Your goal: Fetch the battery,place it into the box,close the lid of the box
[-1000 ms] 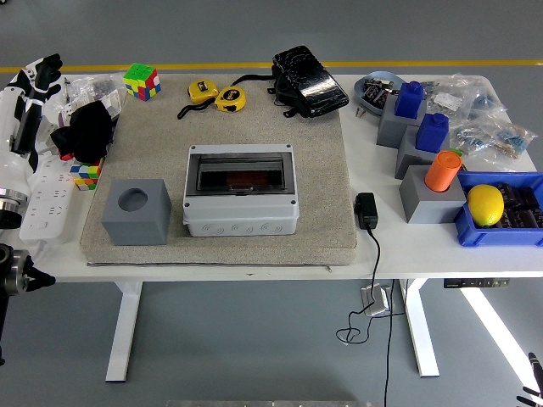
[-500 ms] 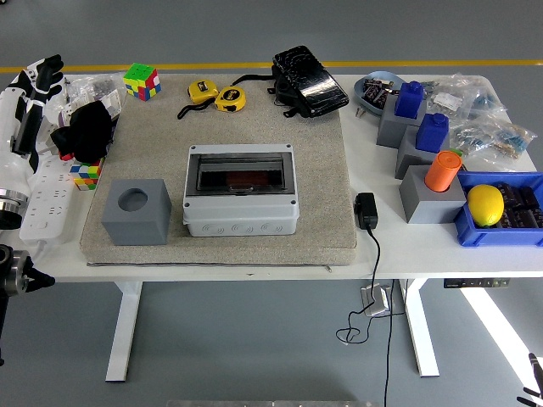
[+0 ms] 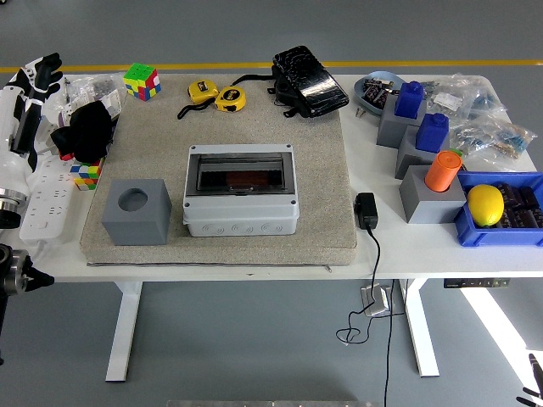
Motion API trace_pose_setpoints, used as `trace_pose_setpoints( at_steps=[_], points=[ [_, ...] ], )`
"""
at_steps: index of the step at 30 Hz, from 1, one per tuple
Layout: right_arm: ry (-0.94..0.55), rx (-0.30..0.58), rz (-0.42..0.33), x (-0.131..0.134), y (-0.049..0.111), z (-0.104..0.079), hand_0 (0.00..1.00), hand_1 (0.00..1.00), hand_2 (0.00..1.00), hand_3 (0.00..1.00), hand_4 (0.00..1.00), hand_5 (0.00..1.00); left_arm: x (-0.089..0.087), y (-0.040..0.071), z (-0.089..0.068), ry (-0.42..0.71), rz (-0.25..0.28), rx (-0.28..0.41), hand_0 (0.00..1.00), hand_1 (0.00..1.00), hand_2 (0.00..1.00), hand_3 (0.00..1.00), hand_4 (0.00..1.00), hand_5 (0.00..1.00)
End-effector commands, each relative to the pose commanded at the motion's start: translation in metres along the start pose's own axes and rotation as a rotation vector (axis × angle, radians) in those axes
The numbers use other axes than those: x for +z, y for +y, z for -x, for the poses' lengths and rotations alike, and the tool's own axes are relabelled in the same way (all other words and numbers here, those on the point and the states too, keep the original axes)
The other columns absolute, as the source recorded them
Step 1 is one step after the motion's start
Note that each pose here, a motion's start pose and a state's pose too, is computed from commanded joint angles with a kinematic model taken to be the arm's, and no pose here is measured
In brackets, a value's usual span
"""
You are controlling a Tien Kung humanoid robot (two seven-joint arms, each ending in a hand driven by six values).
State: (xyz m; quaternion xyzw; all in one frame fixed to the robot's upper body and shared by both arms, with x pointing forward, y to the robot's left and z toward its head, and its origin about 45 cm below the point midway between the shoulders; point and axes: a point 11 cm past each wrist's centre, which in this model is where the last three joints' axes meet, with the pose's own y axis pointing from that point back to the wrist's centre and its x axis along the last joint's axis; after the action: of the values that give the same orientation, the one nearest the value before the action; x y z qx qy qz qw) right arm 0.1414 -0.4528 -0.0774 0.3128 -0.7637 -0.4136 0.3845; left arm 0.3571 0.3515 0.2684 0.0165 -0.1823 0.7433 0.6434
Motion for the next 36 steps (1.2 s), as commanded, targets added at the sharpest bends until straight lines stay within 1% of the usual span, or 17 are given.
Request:
trace_pose_setpoints(
  at_steps=[16,17,22,23,36],
  points=[
    [-0.002,0.0,-0.001,0.0,0.0,0.0001,0.807,0.75,0.728,0.785,0.998,0.998,0.0001,-0.0004,-0.0012,-0.002,0.001,0.001,0.834,0.847,0.858,0.832,0.998,0.998],
    [-0.003,0.0,-0.001,-0.0001,0.0,0.0002,0.807,0.751,0.728,0.785,0.998,0.998,0.0,-0.0004,-0.001,-0.002,0.001,0.0,0.836,0.849,0.845,0.825,0.998,0.998],
    [-0.002,-0.003,-0.001,0.0003,0.0001,0.0013,0.807,0.751,0.728,0.785,0.998,0.998,0.0,-0.0003,-0.0005,-0.002,0.001,-0.002,0.836,0.849,0.845,0.825,0.998,0.998],
    [-0.002,-0.003,-0.001,0.0003,0.0001,0.0013,0.807,0.75,0.728,0.785,0.998,0.998,0.0,-0.0003,-0.0004,-0.002,0.001,-0.002,0.846,0.851,0.825,0.812,0.998,0.998],
    [0.003,0.0,0.0,0.0001,0.0,-0.0002,0.807,0.75,0.728,0.785,0.998,0.998,0.0003,0.0002,-0.0005,-0.002,0.004,0.0,0.846,0.851,0.821,0.813,0.998,0.998]
  ],
)
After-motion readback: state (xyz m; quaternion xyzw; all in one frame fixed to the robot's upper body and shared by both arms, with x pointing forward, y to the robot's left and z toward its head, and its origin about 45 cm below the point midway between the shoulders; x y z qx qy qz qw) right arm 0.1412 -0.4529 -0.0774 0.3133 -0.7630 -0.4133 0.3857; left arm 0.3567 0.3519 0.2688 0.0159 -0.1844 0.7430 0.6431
